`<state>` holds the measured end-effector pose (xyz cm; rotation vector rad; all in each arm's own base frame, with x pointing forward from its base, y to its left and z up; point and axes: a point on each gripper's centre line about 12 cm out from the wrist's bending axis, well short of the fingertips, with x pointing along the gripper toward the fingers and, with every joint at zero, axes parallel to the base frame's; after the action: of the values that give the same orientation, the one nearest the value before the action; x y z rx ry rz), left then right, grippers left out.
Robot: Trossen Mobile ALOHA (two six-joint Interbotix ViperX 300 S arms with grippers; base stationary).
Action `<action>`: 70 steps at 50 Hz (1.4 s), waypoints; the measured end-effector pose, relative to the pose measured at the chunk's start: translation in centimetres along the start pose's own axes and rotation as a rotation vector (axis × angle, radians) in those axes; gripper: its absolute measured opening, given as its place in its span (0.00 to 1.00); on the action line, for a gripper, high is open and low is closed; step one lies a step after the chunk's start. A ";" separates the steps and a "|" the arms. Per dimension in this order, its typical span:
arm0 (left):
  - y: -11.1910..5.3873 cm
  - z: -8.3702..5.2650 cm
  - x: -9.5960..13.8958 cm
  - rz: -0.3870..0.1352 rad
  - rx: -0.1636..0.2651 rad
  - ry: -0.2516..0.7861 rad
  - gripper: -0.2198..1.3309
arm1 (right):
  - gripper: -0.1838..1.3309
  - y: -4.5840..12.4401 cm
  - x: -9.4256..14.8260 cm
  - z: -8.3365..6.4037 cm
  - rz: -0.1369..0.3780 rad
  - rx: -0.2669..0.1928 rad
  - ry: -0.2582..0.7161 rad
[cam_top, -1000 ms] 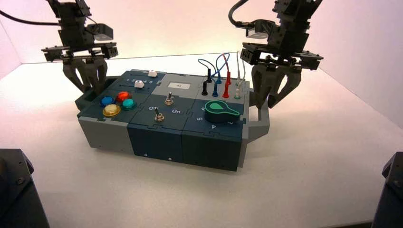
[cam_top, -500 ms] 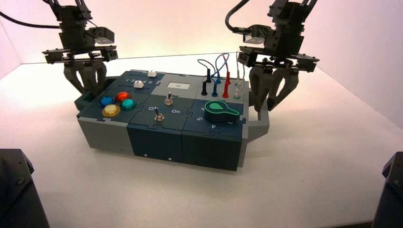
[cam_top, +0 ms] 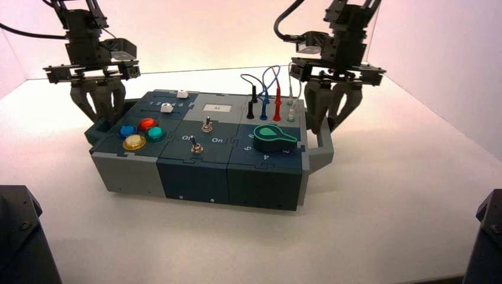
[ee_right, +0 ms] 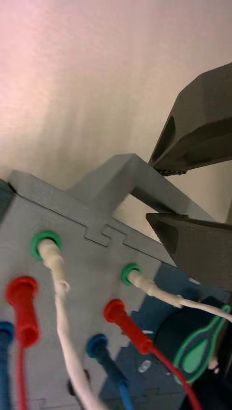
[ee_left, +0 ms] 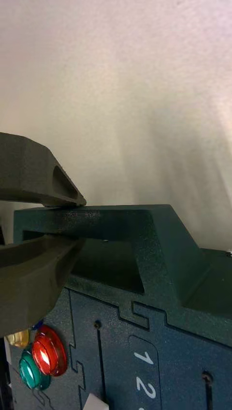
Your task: Move the box to the left.
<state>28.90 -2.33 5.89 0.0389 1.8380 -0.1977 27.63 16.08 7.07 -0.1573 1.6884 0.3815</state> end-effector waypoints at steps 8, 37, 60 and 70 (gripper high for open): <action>0.3 -0.3 0.1 -0.004 -0.018 0.006 0.46 | 0.63 -0.1 0.1 1.7 -0.006 -0.023 -0.005; 0.8 0.6 -1.1 -0.009 -0.042 -0.002 0.47 | 0.63 -0.2 -0.7 7.5 -0.025 -0.121 -0.011; 3.2 -0.7 -0.5 -0.036 -0.144 0.011 0.46 | 0.63 1.6 -1.0 9.5 -0.022 -0.195 0.020; 5.0 -1.2 -0.5 -0.054 -0.185 0.006 0.46 | 0.63 3.3 -0.8 9.5 -0.019 -0.229 0.029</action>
<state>28.56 2.85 6.11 -0.1396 1.8576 -0.0653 35.57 22.32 7.37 -0.3484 1.6678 0.5608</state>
